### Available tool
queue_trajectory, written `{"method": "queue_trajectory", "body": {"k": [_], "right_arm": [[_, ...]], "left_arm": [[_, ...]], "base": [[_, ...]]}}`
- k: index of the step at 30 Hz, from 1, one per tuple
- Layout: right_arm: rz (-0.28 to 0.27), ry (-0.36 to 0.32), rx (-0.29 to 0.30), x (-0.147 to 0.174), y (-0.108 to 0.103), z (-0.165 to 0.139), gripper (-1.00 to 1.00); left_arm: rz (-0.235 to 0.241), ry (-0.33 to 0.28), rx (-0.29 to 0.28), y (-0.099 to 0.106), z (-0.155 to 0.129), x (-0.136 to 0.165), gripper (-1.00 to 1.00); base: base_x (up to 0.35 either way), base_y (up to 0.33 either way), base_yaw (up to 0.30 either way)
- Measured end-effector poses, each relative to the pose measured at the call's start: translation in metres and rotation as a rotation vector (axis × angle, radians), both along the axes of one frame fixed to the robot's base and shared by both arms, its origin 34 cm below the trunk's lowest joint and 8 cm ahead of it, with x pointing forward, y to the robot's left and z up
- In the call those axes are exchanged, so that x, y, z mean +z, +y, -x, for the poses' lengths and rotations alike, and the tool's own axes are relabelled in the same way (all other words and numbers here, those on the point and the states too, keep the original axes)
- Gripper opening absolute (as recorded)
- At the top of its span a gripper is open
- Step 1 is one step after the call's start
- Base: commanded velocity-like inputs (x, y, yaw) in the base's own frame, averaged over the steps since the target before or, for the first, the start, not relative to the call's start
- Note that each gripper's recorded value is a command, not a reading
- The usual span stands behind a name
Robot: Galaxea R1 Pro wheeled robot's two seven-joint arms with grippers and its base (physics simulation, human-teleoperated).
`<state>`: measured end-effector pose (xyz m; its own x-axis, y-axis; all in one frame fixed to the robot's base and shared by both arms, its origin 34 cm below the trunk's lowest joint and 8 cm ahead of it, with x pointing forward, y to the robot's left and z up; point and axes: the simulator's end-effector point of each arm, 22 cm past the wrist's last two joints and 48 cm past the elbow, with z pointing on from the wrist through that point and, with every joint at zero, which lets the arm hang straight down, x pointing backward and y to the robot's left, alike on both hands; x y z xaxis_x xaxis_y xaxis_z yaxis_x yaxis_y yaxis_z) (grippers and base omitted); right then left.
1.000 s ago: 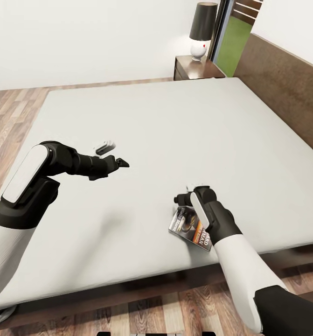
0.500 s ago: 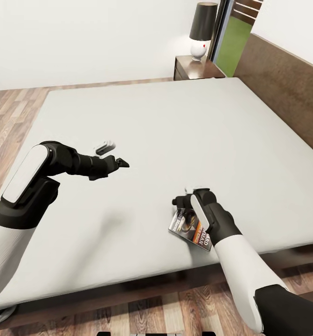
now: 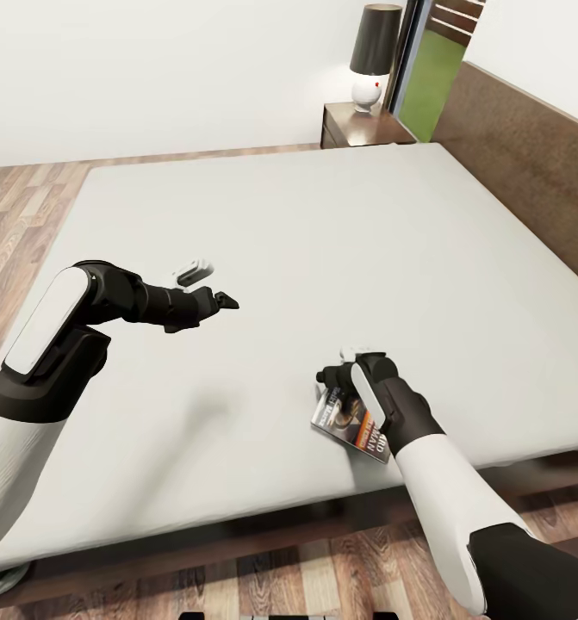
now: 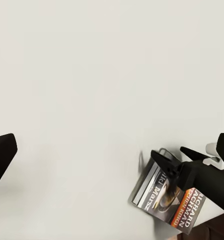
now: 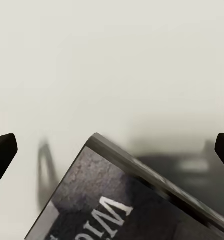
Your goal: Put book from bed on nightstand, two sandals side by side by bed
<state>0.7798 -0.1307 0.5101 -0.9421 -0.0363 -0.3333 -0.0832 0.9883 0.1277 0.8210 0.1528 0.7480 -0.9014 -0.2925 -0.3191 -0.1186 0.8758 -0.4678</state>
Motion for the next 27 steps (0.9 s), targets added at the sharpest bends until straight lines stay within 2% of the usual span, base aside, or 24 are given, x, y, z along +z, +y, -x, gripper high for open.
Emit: {"method": "queue_trajectory", "body": {"k": [10,27], "right_arm": [[-0.01,-0.003,-0.003,-0.0008,0.0021,-0.0003,1.0],[-0.01,-0.004,-0.003,-0.0008,0.0026,-0.0004,1.0]], "left_arm": [[-0.002,0.0,-0.003,-0.0001,0.0003,-0.0004,1.0],[-0.001,0.0,-0.001,0.0,0.0,-0.0002,1.0]], "base": [[-0.139,-0.145,0.0],[-0.045,-0.024,0.0]]}}
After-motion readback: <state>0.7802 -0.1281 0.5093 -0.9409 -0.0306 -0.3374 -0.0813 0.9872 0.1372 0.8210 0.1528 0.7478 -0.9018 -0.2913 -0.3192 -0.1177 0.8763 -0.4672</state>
